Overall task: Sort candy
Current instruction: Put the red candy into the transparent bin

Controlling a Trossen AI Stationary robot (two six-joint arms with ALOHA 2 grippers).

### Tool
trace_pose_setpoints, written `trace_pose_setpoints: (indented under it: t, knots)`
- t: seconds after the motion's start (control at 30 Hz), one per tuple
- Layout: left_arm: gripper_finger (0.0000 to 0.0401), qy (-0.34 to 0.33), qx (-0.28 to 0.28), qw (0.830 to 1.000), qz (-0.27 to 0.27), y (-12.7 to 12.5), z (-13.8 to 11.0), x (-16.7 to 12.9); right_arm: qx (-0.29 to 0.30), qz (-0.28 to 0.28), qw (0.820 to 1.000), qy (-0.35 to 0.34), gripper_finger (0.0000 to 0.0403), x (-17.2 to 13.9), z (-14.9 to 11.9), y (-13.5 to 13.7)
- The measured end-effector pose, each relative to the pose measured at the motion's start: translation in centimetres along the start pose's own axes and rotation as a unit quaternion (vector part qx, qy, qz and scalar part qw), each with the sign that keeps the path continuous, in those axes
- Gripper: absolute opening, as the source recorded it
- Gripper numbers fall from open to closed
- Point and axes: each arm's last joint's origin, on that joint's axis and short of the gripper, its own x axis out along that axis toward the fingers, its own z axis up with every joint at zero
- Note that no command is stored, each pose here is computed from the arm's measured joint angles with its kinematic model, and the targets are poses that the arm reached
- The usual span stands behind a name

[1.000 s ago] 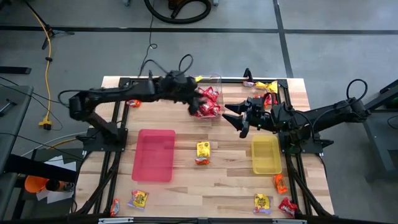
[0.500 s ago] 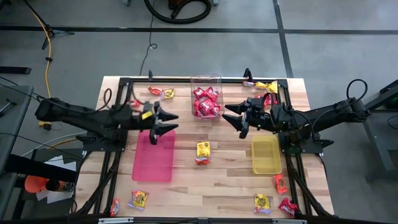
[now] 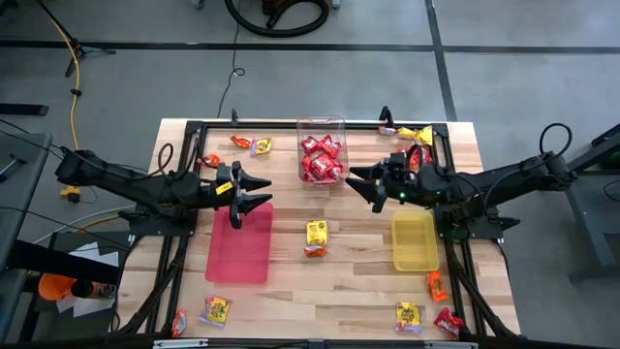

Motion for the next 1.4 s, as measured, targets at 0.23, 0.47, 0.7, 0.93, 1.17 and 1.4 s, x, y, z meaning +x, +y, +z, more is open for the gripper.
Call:
trace_pose_setpoints:
  t: [0.23, 0.47, 0.7, 0.93, 1.17, 1.4]
  knots:
    - [0.0188, -0.005, -0.014, 1.000, 0.014, 0.1, 0.0, 0.0, 0.020, -0.202, 0.978, 0.034, 0.0259, 0.9, 1.9, -4.4]
    - [0.0188, -0.044, -0.044, 0.993, 0.096, 0.5, 0.3, -0.1, -0.014, -0.441, 0.883, 0.158, 0.0259, 0.9, 7.7, -11.7]
    - [0.0188, -0.093, -0.068, 0.983, 0.139, 0.7, 1.0, -0.2, 0.004, -0.599, 0.752, 0.274, 0.0259, -0.6, 9.0, -20.6]
    - [0.0188, -0.119, -0.077, 0.976, 0.168, 0.8, 1.4, -0.3, 0.044, -0.653, 0.694, 0.299, 0.0259, -1.6, 6.1, -25.9]
    - [0.0188, -0.119, -0.074, 0.975, 0.171, 0.8, 1.4, -0.3, 0.060, -0.698, 0.672, 0.238, 0.0259, -1.0, 4.7, -26.9]
    - [0.0188, -0.117, -0.068, 0.976, 0.170, 0.8, 1.4, -0.3, 0.128, -0.750, 0.625, 0.175, 0.0259, -0.1, 2.9, -29.0]
